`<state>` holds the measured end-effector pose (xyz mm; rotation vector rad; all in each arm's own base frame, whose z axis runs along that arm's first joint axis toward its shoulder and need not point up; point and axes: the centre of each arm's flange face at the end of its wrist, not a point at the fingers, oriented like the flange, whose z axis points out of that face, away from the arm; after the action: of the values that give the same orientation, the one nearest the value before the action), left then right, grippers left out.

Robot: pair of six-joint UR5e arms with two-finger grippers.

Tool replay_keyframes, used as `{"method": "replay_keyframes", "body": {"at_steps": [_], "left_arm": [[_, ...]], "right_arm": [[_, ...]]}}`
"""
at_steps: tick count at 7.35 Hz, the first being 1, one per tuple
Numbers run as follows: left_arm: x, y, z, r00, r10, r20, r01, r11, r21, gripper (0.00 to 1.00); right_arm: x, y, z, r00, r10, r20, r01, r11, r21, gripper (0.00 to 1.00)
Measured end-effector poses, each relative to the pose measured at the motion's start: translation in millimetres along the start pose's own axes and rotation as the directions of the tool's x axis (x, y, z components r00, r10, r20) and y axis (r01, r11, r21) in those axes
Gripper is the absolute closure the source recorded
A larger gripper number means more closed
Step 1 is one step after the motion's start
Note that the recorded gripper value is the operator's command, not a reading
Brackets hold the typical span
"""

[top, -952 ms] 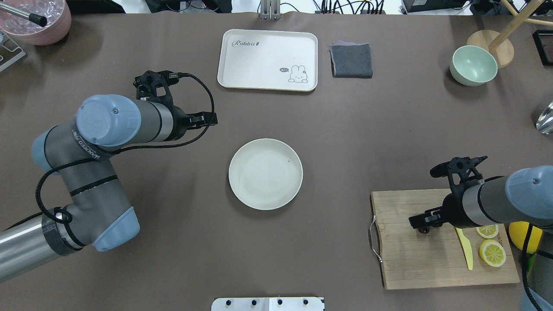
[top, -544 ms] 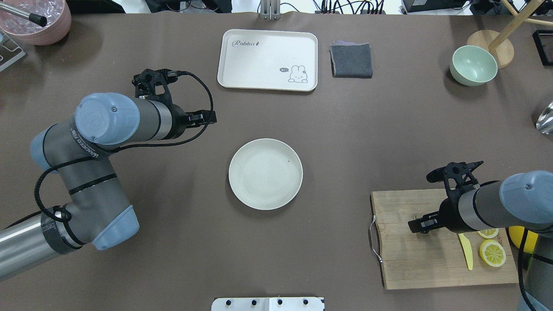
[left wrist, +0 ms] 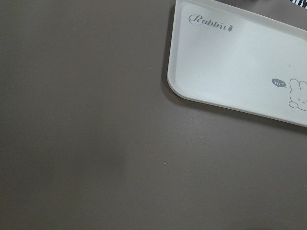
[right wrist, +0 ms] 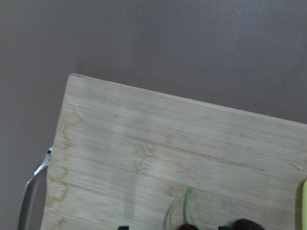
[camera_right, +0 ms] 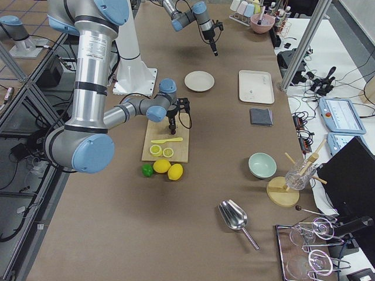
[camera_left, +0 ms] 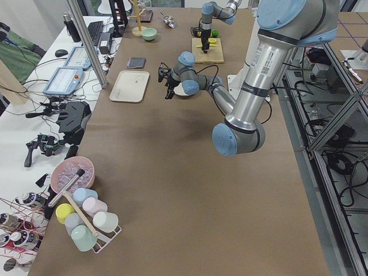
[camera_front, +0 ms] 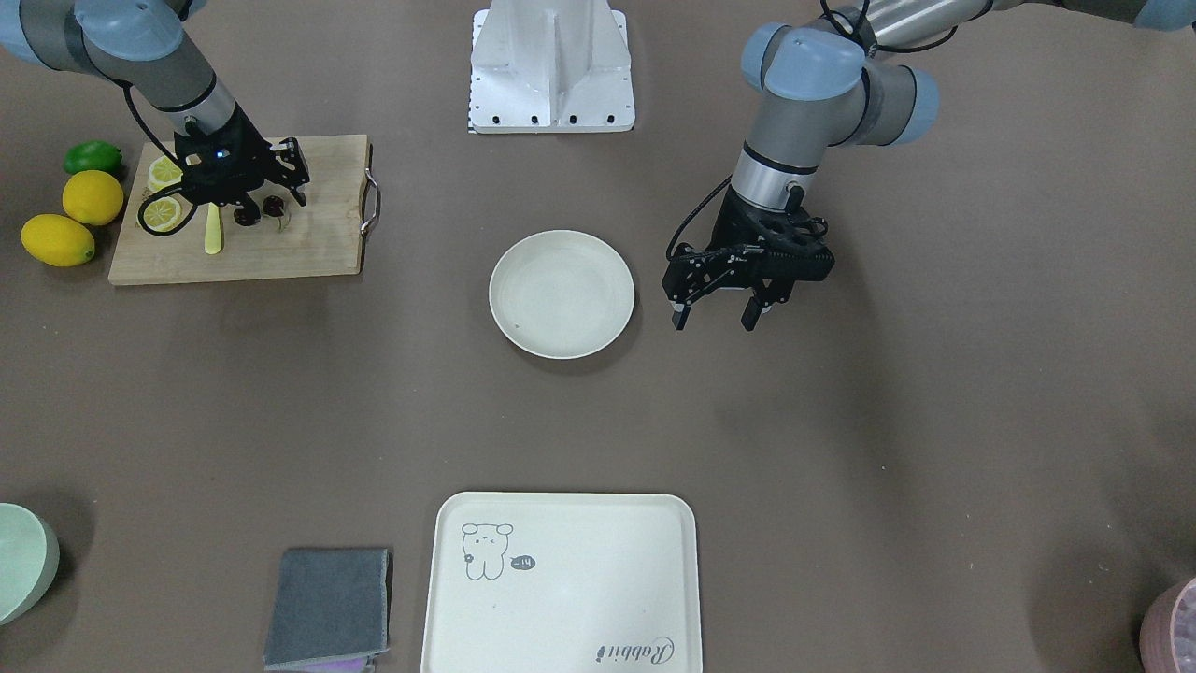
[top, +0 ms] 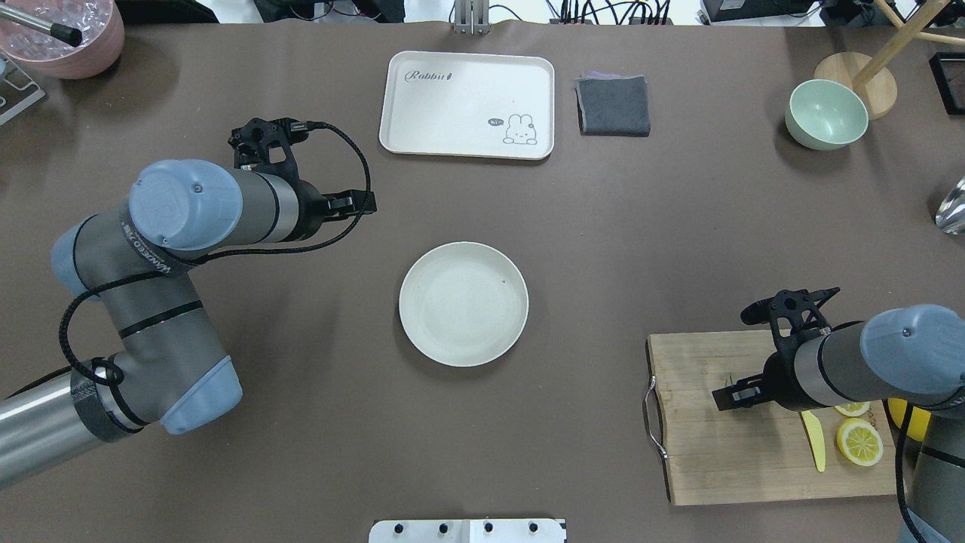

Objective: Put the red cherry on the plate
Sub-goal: 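Lower the right gripper onto the dark red cherries and grasp them, then carry the cherries onto the white plate with the right gripper while the left arm retracts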

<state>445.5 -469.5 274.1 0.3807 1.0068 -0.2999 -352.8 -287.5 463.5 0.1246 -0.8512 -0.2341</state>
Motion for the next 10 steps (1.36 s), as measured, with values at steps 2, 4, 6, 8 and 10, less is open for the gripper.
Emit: {"method": "replay_keyframes", "body": {"at_steps": [2, 4, 6, 8, 10], "left_arm": [[-0.7, -2.2, -0.4, 1.000, -0.002, 0.001, 0.002, 1.000, 0.003, 0.02], [-0.4, -3.1, -1.2, 1.000, -0.002, -0.001, 0.002, 1.000, 0.005, 0.02], [-0.2, -3.3, -1.4, 1.000, -0.002, -0.002, 0.002, 1.000, 0.005, 0.02], [-4.9, -11.6, -1.6, 1.000, -0.008, 0.005, 0.008, 1.000, 0.016, 0.02], [-19.6, -23.4, 6.2, 0.999, 0.026, 0.035, -0.027, 0.999, 0.033, 0.02]], "right_arm": [[-0.5, 0.7, 1.2, 1.000, -0.001, 0.000, 0.001, 1.000, -0.001, 1.00], [-1.6, -0.1, -1.2, 1.000, -0.003, 0.004, 0.003, 1.000, 0.004, 1.00], [0.0, -9.4, -18.6, 1.000, 0.011, 0.023, -0.011, 1.000, 0.024, 1.00], [12.7, -33.9, -62.4, 0.992, 0.063, 0.106, -0.065, 0.998, 0.017, 1.00], [-3.5, -66.2, -88.2, 0.982, 0.074, 0.175, -0.079, 0.997, 0.022, 1.00]]}}
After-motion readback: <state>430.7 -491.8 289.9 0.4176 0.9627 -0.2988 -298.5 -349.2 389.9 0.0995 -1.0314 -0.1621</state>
